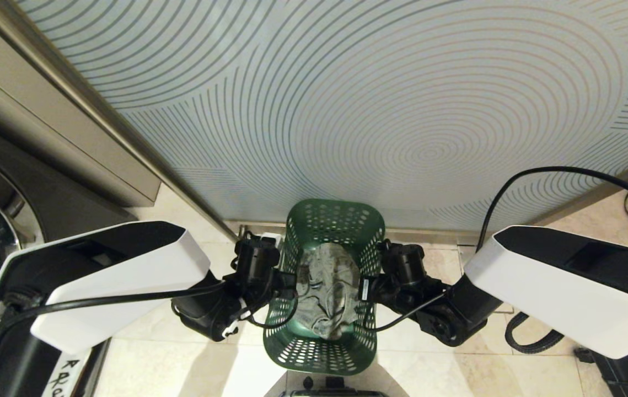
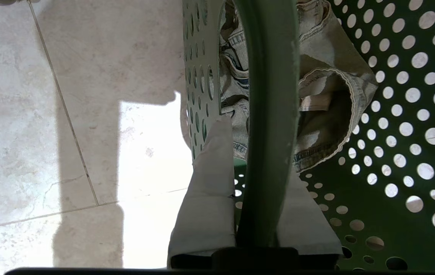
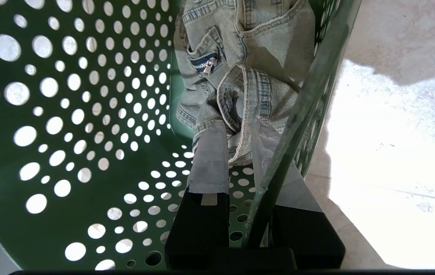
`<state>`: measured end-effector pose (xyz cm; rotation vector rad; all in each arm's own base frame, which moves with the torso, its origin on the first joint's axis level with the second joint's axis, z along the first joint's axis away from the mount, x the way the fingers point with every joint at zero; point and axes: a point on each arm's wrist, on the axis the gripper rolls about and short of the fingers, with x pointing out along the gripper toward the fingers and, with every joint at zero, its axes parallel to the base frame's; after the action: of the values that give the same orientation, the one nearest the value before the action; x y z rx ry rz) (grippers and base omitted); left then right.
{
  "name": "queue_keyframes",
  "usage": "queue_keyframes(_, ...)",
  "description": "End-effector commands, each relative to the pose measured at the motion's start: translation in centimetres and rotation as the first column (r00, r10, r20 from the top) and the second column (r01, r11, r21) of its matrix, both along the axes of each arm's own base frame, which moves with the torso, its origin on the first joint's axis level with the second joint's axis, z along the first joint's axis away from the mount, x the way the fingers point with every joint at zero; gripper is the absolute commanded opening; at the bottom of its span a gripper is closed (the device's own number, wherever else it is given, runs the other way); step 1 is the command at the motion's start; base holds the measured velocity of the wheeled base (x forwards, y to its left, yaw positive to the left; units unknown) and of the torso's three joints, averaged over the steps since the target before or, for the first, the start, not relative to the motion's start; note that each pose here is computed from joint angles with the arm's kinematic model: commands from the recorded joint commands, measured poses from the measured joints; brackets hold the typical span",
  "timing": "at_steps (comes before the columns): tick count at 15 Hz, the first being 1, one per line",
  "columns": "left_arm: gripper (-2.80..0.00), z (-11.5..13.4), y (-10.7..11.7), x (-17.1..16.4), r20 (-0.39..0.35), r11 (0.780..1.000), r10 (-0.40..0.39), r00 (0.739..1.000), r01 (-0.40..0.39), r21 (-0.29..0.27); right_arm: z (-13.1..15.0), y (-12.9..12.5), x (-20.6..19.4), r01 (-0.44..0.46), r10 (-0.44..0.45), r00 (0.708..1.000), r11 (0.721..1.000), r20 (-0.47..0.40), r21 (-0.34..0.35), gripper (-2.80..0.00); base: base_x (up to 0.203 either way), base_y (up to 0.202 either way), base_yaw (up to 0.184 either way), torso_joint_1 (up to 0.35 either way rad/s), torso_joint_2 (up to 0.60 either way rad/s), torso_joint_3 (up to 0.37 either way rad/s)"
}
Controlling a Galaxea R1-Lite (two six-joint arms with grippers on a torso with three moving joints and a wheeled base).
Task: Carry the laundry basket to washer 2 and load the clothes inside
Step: Pick up the clothes basket and put it beside the washing machine
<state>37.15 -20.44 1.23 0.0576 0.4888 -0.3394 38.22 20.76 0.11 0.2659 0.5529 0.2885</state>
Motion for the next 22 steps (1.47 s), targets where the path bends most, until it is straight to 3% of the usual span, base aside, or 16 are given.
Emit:
queue_keyframes(1, -2.80, 1.9, 0.0, -0.2, 0.021, 1.000, -0.006, 1.000, 0.006, -0.026, 0.4, 0.1, 0.1, -0.001, 0.001, 1.000, 1.000, 0.015, 0.009, -2.80, 0.000, 0.000, 0.000, 0.000, 0.00, 0.000)
queue_keyframes(6, -2.80, 4.9, 0.5, -1.3, -0.086, 0.991, -0.038, 0.996, 0.027, -0.133, 2.0, 0.1, -0.2, -0.005, 0.004, 0.999, 1.000, 0.042, 0.023, -2.80, 0.000, 0.000, 0.000, 0.000, 0.00, 0.000)
queue_keyframes(13, -2.80, 6.6, 1.0, -2.4, -0.138, 0.988, -0.044, 0.989, 0.022, -0.155, 5.8, 0.4, -1.4, -0.029, 0.021, 0.994, 0.997, 0.103, 0.070, -2.80, 0.000, 0.000, 0.000, 0.000, 0.00, 0.000)
queue_keyframes(17, -2.80, 8.4, 1.6, -3.6, -0.276, 0.958, -0.097, 0.956, 0.016, -0.285, 7.0, 1.3, -2.8, -0.063, 0.053, 0.992, 0.995, 0.115, 0.083, -2.80, 0.000, 0.000, 0.000, 0.000, 0.00, 0.000)
queue_keyframes(20, -2.80, 8.3, 1.7, -3.9, -0.297, 0.955, -0.102, 0.949, 0.010, -0.296, 7.6, 1.2, -3.1, -0.065, 0.053, 0.991, 0.994, 0.124, 0.090, -2.80, 0.000, 0.000, 0.000, 0.000, 0.00, 0.000)
queue_keyframes(22, -2.80, 8.8, 1.8, -4.3, -0.318, 0.939, -0.138, 0.938, 0.022, -0.344, 8.9, 1.1, -3.5, -0.068, 0.051, 0.988, 0.991, 0.145, 0.112, -2.80, 0.000, 0.000, 0.000, 0.000, 0.00, 0.000)
